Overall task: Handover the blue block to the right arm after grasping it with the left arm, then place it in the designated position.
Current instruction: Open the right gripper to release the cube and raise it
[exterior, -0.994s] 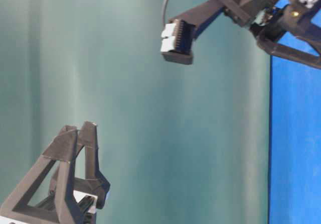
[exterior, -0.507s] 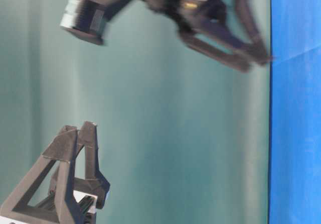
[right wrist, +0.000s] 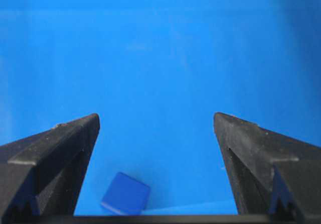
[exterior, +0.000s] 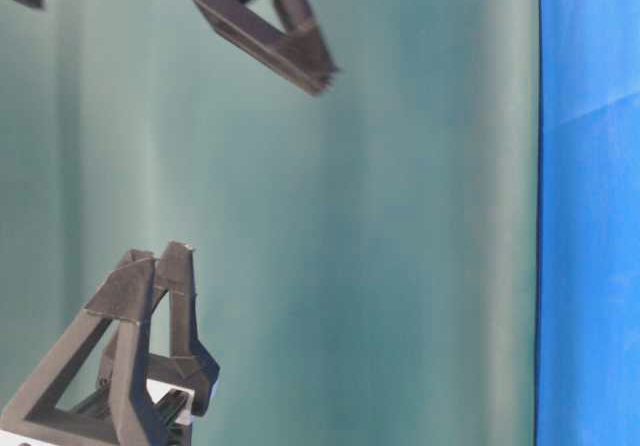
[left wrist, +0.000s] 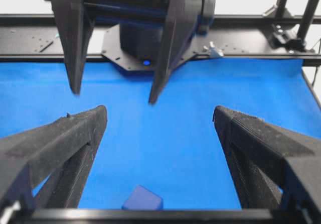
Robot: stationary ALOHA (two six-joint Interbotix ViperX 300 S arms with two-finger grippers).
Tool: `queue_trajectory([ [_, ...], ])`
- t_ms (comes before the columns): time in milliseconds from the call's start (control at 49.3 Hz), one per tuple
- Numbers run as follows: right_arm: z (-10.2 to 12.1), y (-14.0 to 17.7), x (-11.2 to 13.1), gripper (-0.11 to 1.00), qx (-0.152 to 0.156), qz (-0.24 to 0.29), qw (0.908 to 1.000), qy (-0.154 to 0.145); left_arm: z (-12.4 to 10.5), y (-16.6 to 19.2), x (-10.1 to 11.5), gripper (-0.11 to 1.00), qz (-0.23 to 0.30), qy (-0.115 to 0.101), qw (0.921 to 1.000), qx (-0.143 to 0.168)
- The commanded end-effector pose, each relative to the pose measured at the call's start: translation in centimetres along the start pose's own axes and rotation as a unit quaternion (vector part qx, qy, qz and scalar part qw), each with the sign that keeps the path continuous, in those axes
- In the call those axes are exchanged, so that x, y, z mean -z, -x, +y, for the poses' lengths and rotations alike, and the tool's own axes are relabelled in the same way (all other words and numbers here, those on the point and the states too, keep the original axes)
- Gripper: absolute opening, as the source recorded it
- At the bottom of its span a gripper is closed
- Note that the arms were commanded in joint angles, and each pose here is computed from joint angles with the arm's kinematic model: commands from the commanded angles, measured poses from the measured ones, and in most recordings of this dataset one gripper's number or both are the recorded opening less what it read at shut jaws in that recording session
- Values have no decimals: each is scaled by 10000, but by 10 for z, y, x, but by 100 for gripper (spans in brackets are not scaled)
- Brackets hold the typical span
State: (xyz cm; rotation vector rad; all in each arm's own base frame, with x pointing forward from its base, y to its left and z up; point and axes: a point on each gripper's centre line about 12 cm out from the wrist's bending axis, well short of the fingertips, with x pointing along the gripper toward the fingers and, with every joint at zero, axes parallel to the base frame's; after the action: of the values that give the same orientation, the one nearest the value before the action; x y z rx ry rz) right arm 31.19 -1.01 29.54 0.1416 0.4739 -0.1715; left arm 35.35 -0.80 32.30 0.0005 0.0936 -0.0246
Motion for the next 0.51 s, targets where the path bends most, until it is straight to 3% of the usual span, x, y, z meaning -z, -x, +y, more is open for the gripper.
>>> queue_trajectory([
  [0,2,17,-19,88,-65,-329,9994,-30,1,2,-11,92,-169,8,9999,-7],
  [487,2,58,-35,88,-175,-835,9964,-10,1,1,-11,92,-161,15,9999,-7],
])
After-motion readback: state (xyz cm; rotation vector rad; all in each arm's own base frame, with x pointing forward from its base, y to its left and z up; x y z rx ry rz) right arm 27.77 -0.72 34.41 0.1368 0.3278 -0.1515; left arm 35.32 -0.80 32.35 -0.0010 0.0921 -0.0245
